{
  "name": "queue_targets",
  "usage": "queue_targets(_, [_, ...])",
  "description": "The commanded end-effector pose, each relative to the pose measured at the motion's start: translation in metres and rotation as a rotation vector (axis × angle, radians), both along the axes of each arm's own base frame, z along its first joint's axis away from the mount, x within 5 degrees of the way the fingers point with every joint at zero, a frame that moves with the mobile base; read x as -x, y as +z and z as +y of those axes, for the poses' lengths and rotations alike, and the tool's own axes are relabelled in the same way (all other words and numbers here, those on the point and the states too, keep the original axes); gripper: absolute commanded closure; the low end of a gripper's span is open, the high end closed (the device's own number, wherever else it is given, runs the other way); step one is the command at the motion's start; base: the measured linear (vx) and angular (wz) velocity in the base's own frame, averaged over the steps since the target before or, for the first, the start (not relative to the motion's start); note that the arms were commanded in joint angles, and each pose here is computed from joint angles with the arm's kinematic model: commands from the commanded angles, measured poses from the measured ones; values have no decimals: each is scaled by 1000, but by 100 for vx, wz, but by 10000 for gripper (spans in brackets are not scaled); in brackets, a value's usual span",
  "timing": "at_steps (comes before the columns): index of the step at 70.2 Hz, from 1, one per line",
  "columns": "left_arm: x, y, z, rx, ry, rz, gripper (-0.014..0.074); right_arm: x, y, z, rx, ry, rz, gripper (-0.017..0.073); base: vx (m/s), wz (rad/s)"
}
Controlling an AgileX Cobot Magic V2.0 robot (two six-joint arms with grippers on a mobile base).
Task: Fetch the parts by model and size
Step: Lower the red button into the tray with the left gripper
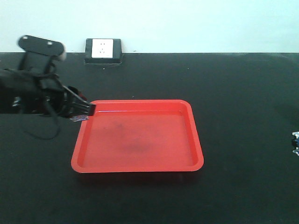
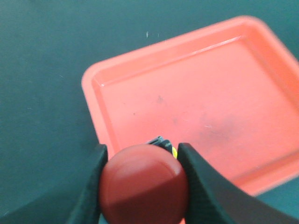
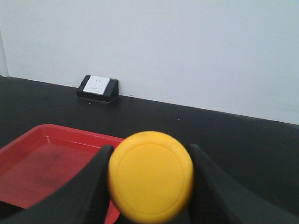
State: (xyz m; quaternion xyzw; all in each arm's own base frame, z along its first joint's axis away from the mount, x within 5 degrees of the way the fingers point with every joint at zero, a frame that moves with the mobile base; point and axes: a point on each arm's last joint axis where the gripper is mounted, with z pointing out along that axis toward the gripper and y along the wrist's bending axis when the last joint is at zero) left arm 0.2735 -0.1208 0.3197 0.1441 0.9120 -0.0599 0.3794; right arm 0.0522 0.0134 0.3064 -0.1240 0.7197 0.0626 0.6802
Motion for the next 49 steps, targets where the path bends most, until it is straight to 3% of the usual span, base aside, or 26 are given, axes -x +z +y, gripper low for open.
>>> queue_targets(1, [-17,10,-10,35,-3,-52,597,0,15,0,-13,1,-94,569,0,0])
queue_targets(23, [-59,-32,-30,-21,3,69,583,0,15,0,-13,1,-94,569,0,0])
queue_targets(49, [-79,-79,-40,-53,0,146,520,0,15,0,-13,1,-94,569,0,0])
